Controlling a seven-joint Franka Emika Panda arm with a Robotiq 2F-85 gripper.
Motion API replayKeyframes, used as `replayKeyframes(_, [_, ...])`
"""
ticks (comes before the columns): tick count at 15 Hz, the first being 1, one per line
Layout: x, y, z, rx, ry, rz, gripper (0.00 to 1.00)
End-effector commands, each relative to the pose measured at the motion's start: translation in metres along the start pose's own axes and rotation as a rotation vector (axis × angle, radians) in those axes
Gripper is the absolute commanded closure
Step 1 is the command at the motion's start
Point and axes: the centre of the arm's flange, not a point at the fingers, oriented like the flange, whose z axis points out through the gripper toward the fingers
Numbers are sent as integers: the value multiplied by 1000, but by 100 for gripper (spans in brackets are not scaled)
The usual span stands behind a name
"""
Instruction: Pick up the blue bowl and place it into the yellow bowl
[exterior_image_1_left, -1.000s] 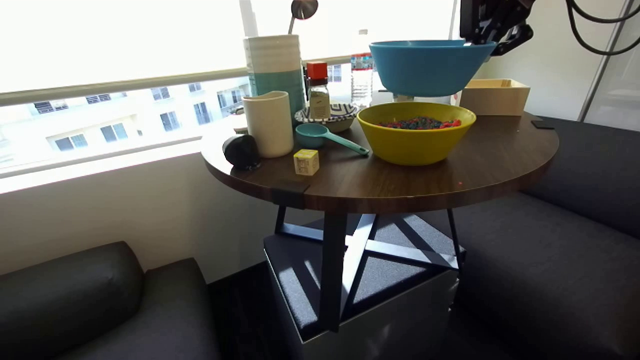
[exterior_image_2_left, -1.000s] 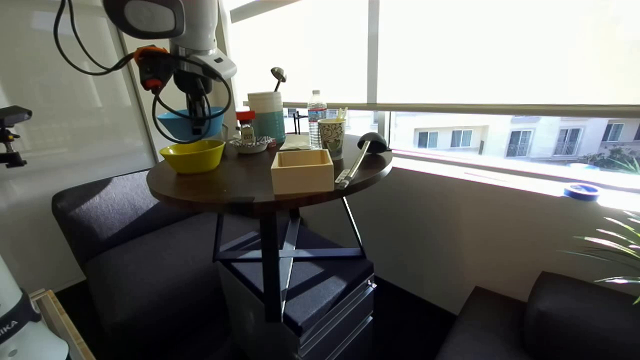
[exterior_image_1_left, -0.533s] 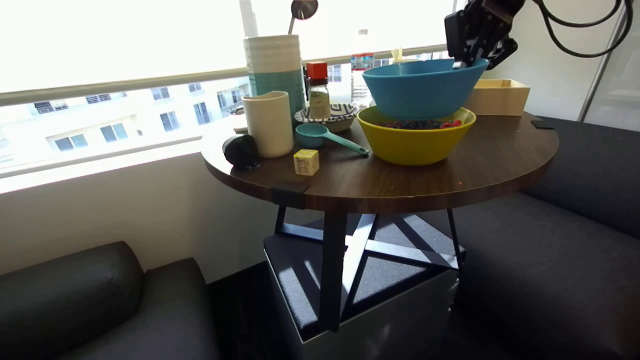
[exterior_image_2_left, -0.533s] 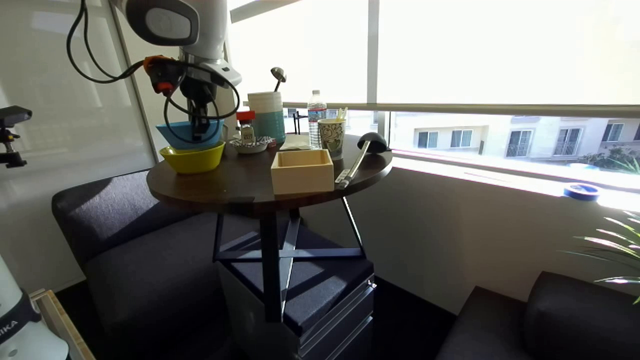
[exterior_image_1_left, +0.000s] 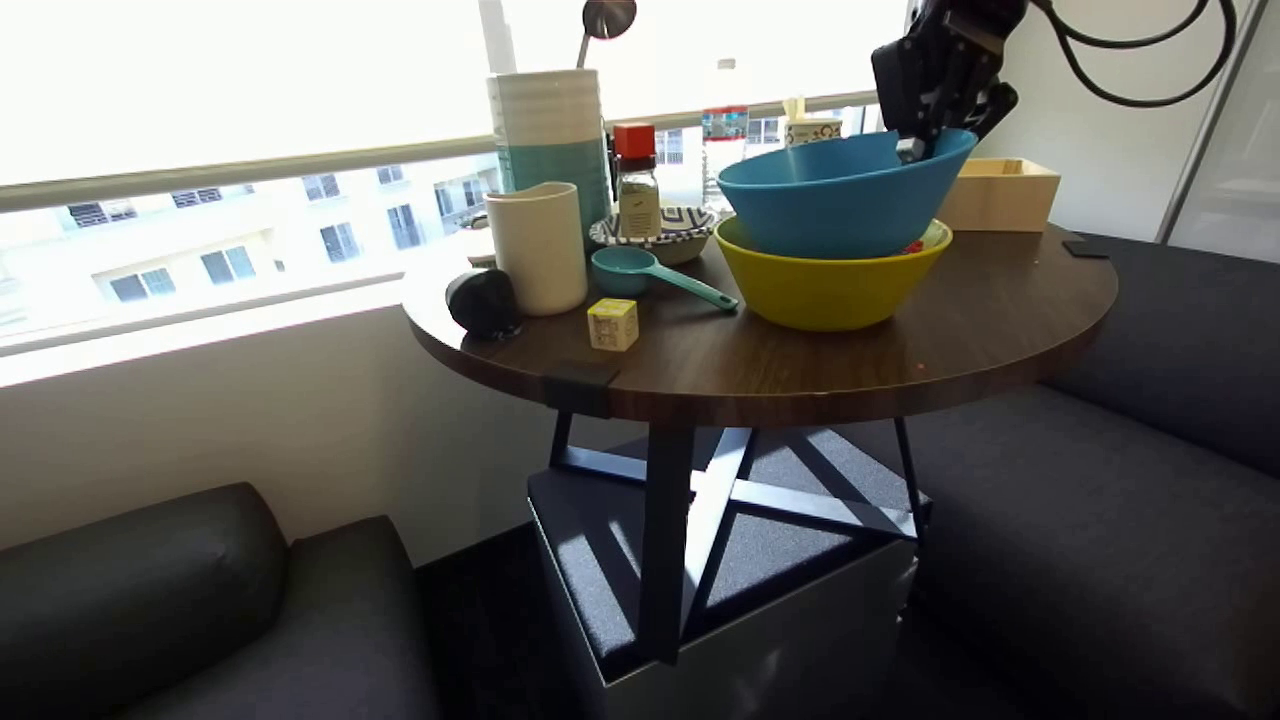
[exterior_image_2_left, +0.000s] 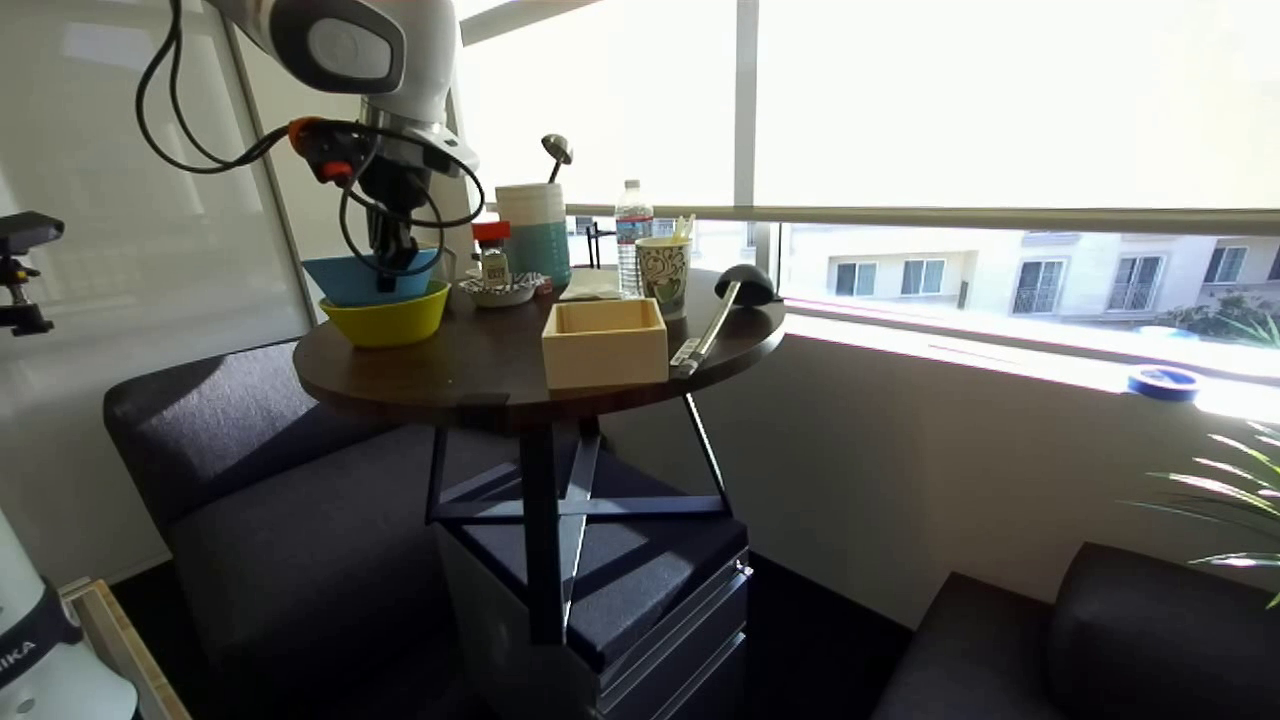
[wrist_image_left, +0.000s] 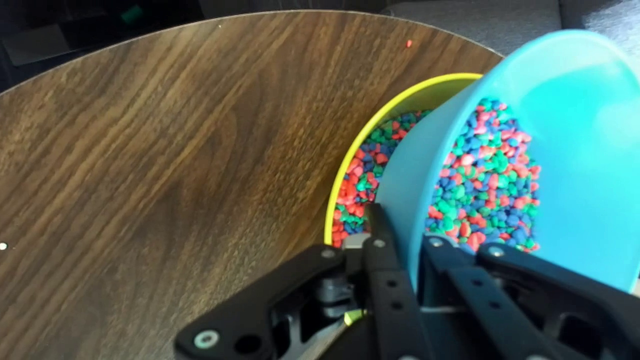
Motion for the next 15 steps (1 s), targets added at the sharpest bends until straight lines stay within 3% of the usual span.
replayKeyframes(1, [9,-13,-8,-21,-17,-17,98])
replayKeyframes(10, [25,-16,-1,-49,-36,-3,98])
replayKeyframes(11, [26,-16,-1,-50,-40,-3,68])
replayKeyframes(12, [27,-16,-1,-50,-46,-5,67])
replayKeyframes(15, [23,-18,-7,-48,-40,-9,48])
